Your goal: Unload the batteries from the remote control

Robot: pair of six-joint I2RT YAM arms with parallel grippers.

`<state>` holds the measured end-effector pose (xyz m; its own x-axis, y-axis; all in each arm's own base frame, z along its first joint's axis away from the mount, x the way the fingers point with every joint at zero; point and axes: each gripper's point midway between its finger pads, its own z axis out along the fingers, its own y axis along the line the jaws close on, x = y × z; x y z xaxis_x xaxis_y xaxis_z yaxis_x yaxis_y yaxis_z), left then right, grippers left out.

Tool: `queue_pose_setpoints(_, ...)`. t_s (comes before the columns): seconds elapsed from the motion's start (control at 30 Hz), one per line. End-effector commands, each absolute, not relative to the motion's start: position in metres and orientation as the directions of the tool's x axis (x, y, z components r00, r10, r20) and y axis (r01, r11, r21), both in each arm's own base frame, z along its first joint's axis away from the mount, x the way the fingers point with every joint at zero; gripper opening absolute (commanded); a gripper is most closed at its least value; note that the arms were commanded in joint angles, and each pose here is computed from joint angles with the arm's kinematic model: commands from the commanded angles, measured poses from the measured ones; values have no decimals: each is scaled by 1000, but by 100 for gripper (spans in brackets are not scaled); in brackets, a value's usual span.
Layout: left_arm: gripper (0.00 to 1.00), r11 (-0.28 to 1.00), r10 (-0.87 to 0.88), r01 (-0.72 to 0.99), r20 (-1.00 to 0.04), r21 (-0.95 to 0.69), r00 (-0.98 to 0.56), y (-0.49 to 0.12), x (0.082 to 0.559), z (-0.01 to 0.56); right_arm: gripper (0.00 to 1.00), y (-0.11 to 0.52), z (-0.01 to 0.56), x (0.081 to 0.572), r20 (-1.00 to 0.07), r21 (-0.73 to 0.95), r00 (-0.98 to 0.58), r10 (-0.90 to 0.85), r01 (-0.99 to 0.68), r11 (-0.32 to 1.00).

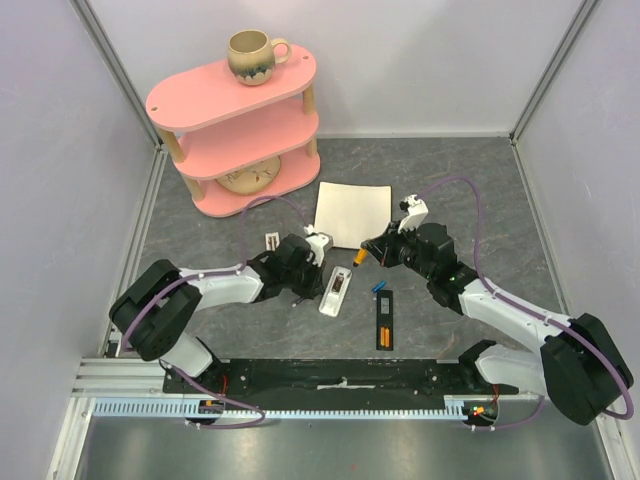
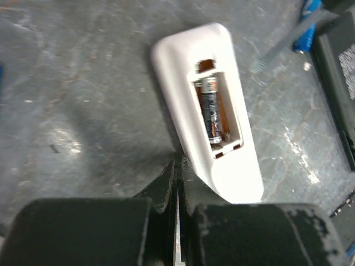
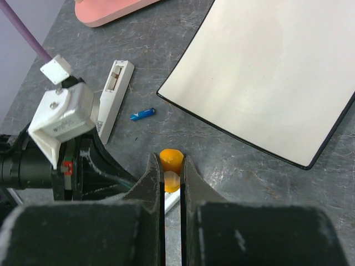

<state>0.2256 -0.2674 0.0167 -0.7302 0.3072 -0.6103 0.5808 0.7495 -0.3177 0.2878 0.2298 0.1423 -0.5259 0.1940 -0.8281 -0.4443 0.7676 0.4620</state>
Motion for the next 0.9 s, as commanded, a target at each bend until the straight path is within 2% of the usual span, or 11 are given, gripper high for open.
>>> queue_pose_setpoints(0.0, 2, 694, 340, 610, -573, -383, -746, -285, 195, 18, 0, 235, 168, 295, -856, 449, -473, 209, -479, 755)
queue_pose_setpoints(0.43, 2, 678, 368, 633, -573, -374, -732, -308, 198, 10, 0, 246, 164, 291, -849, 454, -492, 192, -495, 740)
queue_pose_setpoints(0.87, 2, 698, 372, 624, -567, -350, -735, -304, 202, 6, 0, 250, 154, 284, -890, 285, -453, 48, -472, 834)
